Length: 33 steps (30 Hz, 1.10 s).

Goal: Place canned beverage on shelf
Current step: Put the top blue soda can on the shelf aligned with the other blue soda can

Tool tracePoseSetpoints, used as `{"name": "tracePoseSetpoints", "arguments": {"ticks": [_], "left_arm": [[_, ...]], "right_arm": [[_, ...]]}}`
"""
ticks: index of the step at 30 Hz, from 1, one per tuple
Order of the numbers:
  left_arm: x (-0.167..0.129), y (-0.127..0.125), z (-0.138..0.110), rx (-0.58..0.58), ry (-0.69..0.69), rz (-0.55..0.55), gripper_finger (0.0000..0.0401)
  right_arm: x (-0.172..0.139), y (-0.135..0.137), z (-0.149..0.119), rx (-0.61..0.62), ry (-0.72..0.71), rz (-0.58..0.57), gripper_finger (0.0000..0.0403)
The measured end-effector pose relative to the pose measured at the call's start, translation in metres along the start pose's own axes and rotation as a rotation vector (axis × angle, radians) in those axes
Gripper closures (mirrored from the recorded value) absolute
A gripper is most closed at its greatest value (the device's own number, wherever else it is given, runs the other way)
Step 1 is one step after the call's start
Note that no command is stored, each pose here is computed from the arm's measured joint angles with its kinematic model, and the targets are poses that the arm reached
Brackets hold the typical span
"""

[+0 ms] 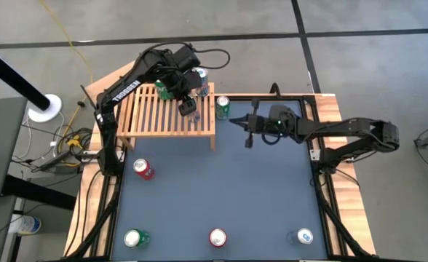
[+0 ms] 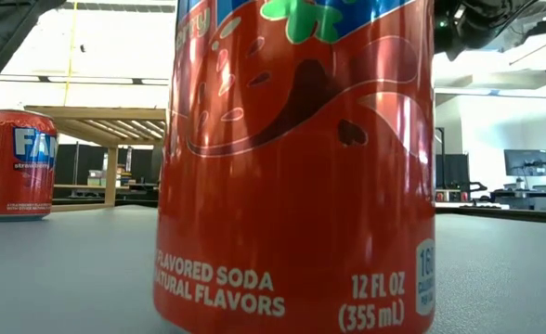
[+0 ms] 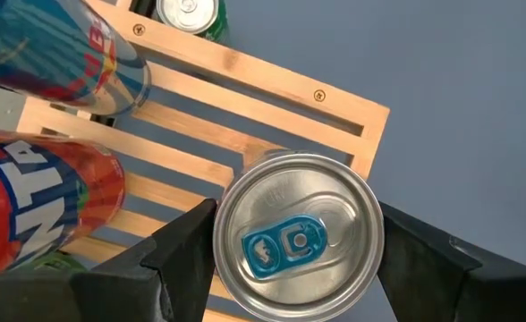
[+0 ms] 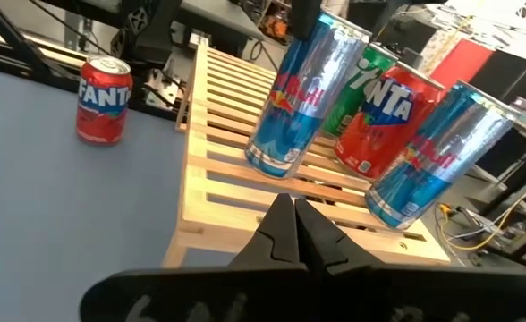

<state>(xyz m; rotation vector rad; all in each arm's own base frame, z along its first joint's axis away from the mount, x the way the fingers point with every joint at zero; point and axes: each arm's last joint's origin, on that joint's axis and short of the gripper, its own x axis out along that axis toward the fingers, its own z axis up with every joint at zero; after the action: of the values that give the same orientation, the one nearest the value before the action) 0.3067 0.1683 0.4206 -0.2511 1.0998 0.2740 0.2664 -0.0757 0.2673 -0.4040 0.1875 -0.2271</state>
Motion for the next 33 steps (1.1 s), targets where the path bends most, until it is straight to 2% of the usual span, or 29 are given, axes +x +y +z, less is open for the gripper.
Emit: {"name": "tracePoseSetpoints", "arguments": {"ticks": [11, 33], "left_arm": [[0.0013, 0.0009, -0.0007, 0.028, 0.018, 0.038, 0.0141], [-0.0030, 0.0014, -0.0019, 0.022, 0.009, 0.082, 0.0113]], "right_arm": [[-0.0005, -0.0096, -0.0045, 0.003, -0.007, 0.018, 0.0403], [-0.0005, -0.0090, -0.0052, -0.038, -0.001, 0.023, 0.0403]]}}
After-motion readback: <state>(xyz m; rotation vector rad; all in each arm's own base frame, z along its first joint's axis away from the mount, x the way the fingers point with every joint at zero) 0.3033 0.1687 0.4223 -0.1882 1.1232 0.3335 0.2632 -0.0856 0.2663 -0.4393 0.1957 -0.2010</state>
